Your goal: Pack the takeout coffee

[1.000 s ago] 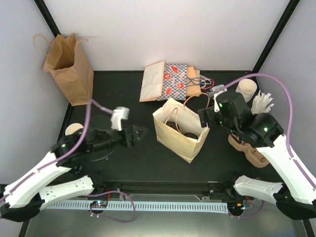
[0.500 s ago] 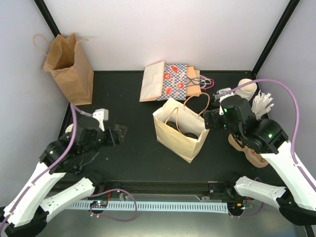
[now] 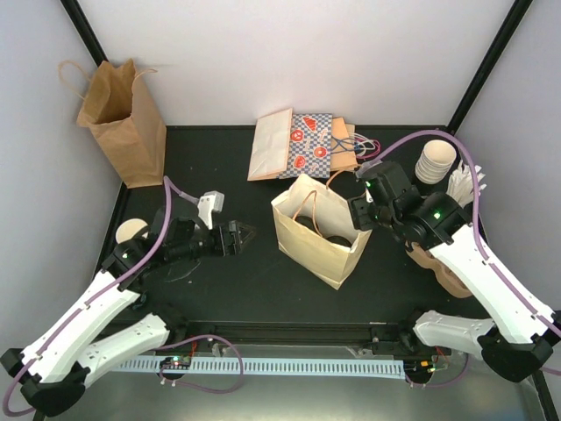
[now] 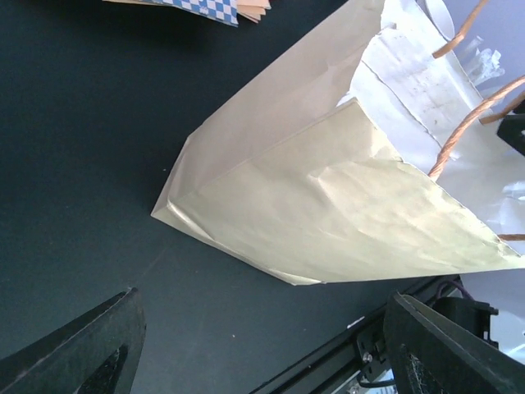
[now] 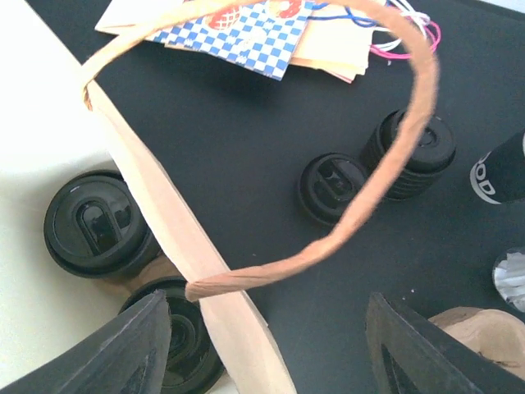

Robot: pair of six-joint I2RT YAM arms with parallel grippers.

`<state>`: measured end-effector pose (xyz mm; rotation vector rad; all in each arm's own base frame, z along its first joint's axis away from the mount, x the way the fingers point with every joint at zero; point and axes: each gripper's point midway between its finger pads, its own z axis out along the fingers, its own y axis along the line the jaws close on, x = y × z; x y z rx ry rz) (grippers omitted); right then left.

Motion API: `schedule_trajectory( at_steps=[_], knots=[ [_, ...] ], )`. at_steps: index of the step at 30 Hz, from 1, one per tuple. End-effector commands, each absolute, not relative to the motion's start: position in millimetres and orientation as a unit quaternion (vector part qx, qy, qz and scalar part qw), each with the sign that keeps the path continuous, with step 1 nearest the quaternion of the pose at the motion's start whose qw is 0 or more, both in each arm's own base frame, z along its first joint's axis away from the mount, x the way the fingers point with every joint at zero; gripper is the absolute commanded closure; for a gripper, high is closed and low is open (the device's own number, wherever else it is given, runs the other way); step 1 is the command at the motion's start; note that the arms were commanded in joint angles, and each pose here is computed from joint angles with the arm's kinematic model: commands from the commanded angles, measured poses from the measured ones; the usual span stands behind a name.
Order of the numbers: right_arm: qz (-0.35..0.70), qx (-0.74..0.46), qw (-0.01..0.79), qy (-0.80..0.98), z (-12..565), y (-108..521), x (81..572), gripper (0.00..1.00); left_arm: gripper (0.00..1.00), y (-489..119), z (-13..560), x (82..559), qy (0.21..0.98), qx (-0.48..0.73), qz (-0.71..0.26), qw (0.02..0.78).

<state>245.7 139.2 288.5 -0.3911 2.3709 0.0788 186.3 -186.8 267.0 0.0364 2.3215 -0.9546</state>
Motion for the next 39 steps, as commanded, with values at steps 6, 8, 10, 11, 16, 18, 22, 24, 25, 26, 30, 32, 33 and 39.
schedule_trajectory(
  at_steps=[6,8,10,11,16,18,22,24,25,26,30,32,33,39],
  knots=[
    [0.043,-0.204,0.323,0.923,271.1,154.7,243.8,0.38,0.18,-208.7,273.5,191.5,0.863,0.055,-0.395,0.308],
    [0.046,-0.214,0.316,0.923,267.7,158.4,243.9,0.41,0.18,-211.2,273.2,192.2,0.862,0.058,-0.399,0.307],
    [0.051,-0.221,0.308,0.924,263.6,162.8,244.4,0.43,0.18,-212.1,271.4,192.5,0.863,0.06,-0.399,0.306],
    [0.052,-0.224,0.302,0.925,261.5,164.6,244.6,0.45,0.18,-212.0,270.5,192.5,0.863,0.062,-0.397,0.306],
    [0.064,-0.23,0.295,0.925,257.7,175.2,248.9,0.53,0.18,-206.9,266.6,192.9,0.867,0.066,-0.384,0.312],
    [0.074,-0.232,0.296,0.924,259.0,180.5,250.9,0.54,0.18,-203.7,265.2,193.5,0.869,0.065,-0.378,0.313],
    [0.084,-0.228,0.3,0.923,262.6,188.6,257.0,0.61,0.18,-196.3,262.8,193.8,0.878,0.061,-0.362,0.308],
    [0.09,-0.226,0.3,0.922,263.6,192.7,260.0,0.64,0.18,-191.6,262.8,194.8,0.882,0.058,-0.351,0.308],
    [0.095,-0.225,0.301,0.922,264.3,195.2,261.2,0.66,0.18,-189.6,263.7,195.1,0.883,0.057,-0.348,0.309],
    [0.098,-0.224,0.303,0.921,264.6,197.8,262.9,0.68,0.18,-187.4,263.9,195.5,0.884,0.056,-0.345,0.31],
    [0.112,-0.22,0.303,0.921,266.3,207.5,269.1,0.74,0.18,-178.8,263.6,197.6,0.886,0.049,-0.335,0.316],
    [0.121,-0.218,0.302,0.92,267.8,213.5,272.8,0.76,0.18,-174.8,262.4,198.6,0.888,0.045,-0.33,0.317],
    [0.126,-0.216,0.304,0.919,270.4,216.8,275.1,0.78,0.18,-173.1,261.3,199.1,0.889,0.043,-0.328,0.317],
    [0.151,-0.206,0.311,0.916,277.8,233.4,287.2,0.8,0.18,-164.0,258.2,200.0,0.891,0.039,-0.319,0.321]
  ],
)
